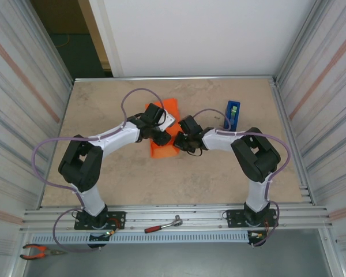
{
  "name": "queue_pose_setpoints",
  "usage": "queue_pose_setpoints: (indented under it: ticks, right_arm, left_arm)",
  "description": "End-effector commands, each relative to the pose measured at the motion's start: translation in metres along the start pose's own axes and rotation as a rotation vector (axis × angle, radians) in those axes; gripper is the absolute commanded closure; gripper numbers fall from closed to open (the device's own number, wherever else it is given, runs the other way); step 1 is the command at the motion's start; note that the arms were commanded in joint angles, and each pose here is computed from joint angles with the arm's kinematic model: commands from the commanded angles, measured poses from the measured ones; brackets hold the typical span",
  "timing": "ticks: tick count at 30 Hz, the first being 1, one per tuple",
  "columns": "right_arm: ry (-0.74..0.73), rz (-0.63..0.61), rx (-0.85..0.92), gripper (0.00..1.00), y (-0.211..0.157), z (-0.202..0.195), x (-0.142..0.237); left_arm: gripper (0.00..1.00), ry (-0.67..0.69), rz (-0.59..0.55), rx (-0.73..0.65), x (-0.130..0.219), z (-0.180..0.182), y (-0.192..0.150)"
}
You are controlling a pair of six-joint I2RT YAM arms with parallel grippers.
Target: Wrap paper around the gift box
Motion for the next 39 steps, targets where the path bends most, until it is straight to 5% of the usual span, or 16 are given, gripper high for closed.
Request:
queue_pose_setpoints:
  ticks: [1, 11, 25, 39]
  right_arm:
    - [0.0, -0.004, -0.057, 1.0, -0.008, -0.013, -0.015]
    - [-0.006, 0.008, -0.093, 1.0, -0.026, -0.025, -0.021]
    - [-0.01, -0.016, -0.05, 1.0, -0.05, -0.011, 0.004]
    - [0.005, -0.14, -0.004, 1.0, -0.01, -0.041, 0.081]
  left_arm:
    - [0.51, -0.081, 0.108, -0.01, -0.012, -0.02, -0.028]
    - [0.43, -0.111, -0.106, 0.193, 0.046, 0.004, 0.021]
    - [0.3, -0.15, -0.137, 0.625, 0.04, 0.105, -0.005]
    - [0.3, -0.327, -0.072, 0.571, 0.003, 0.07, 0.012]
Point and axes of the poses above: each hand's point on the last joint's axis, 136 mm out from that joint toward the fingers, its own x axis back along the fingers, its own z axis along the line the jaws close on, y = z × x, the point moved 2 cm from there along x, back along the fingers, and after that the axes turned 7 degrees about x, right-handed, at the moved point
